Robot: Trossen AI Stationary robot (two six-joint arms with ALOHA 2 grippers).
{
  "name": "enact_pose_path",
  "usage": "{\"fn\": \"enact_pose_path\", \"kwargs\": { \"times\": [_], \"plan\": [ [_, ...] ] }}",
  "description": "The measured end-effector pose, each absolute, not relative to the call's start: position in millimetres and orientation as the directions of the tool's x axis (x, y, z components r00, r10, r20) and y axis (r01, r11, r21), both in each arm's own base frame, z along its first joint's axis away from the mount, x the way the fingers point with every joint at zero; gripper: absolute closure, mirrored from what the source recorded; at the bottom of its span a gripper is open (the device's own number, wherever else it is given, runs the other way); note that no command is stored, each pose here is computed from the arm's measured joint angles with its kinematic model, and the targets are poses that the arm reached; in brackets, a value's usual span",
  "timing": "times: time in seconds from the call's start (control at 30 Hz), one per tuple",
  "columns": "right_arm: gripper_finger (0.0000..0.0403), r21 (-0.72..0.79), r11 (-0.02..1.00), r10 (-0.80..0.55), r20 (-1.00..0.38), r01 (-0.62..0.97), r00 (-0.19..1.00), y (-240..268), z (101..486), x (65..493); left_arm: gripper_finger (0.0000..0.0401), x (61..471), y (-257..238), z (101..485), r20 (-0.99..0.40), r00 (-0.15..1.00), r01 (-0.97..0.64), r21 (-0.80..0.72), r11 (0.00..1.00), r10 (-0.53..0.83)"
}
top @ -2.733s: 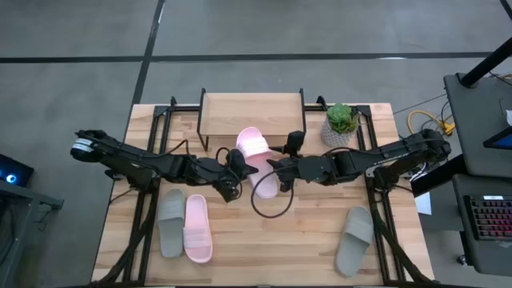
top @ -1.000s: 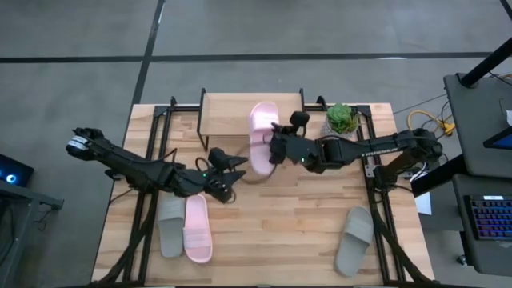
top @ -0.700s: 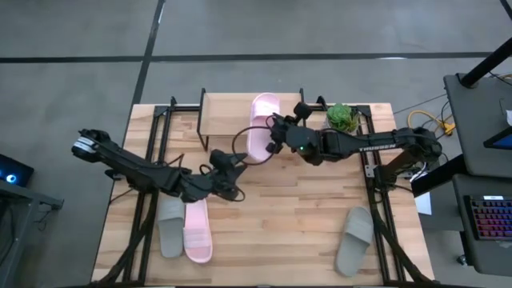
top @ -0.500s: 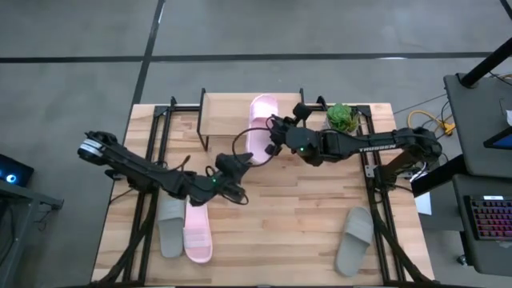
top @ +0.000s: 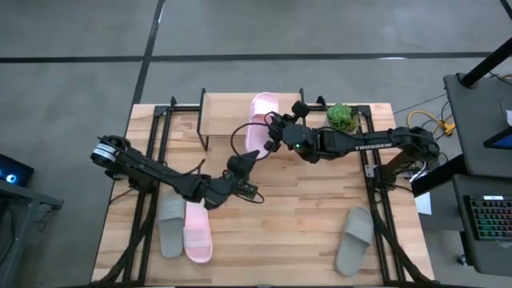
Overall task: Pick and place slides into the shelf
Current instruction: Put the right pink slipper on the shelf
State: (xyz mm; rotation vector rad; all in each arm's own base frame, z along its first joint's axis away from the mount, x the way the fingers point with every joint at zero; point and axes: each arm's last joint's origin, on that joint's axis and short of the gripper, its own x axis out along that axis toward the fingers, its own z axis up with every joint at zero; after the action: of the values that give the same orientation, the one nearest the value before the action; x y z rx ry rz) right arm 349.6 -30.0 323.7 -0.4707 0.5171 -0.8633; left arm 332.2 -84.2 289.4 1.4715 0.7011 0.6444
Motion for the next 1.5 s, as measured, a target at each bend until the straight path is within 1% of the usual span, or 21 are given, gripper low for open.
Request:
{"fn": "enact_pose_path", "kwargs": {
  "times": [0.13,0.4,0.83,0.93,1.0,1.1,1.13,1.3,1.5],
  "plan": [
    [0.0394,-0.582,0.565,-0.805,-0.234,0.584,0.545,-29.9,323.9,349.4,0.0167,332.6,-84.1,282.9,-0.045,0.644,0.086,0.996,-0.014,0.764],
    [0.0394,-0.587,0.564,-0.805,-0.234,0.580,0.546,-30.1,324.2,349.3,0.0204,333.9,-75.4,283.4,-0.047,0.624,0.086,0.996,-0.009,0.780],
    [0.0394,-0.581,0.568,-0.800,-0.224,0.582,0.557,-29.8,326.0,350.2,0.0215,337.9,-69.9,278.2,-0.054,0.613,0.104,0.995,-0.012,0.788],
    [0.0394,-0.580,0.568,-0.800,-0.222,0.584,0.557,-29.8,326.1,350.2,0.0245,337.9,-69.4,278.1,-0.054,0.612,0.101,0.995,-0.011,0.789],
    [0.0394,-0.579,0.568,-0.800,-0.221,0.585,0.558,-29.8,326.3,350.3,0.0279,338.1,-69.5,277.5,-0.055,0.612,0.104,0.994,-0.012,0.789],
    [0.0394,-0.578,0.569,-0.799,-0.220,0.585,0.560,-29.1,326.8,350.3,0.0341,337.9,-69.4,276.2,-0.059,0.612,0.114,0.993,-0.015,0.788],
    [0.0394,-0.579,0.569,-0.799,-0.219,0.584,0.561,-28.9,327.1,350.2,0.0355,337.9,-69.4,276.1,-0.059,0.612,0.114,0.993,-0.015,0.788],
    [0.0392,-0.582,0.570,-0.796,-0.218,0.580,0.564,-27.4,327.5,350.1,0.0356,337.4,-69.3,277.1,-0.057,0.614,0.084,0.996,0.007,0.788],
    [0.0367,-0.612,0.562,-0.793,-0.208,0.556,0.573,-26.7,330.6,349.1,0.0356,333.2,-68.1,278.9,-0.054,0.616,0.045,0.998,0.033,0.786]
  ]
}}
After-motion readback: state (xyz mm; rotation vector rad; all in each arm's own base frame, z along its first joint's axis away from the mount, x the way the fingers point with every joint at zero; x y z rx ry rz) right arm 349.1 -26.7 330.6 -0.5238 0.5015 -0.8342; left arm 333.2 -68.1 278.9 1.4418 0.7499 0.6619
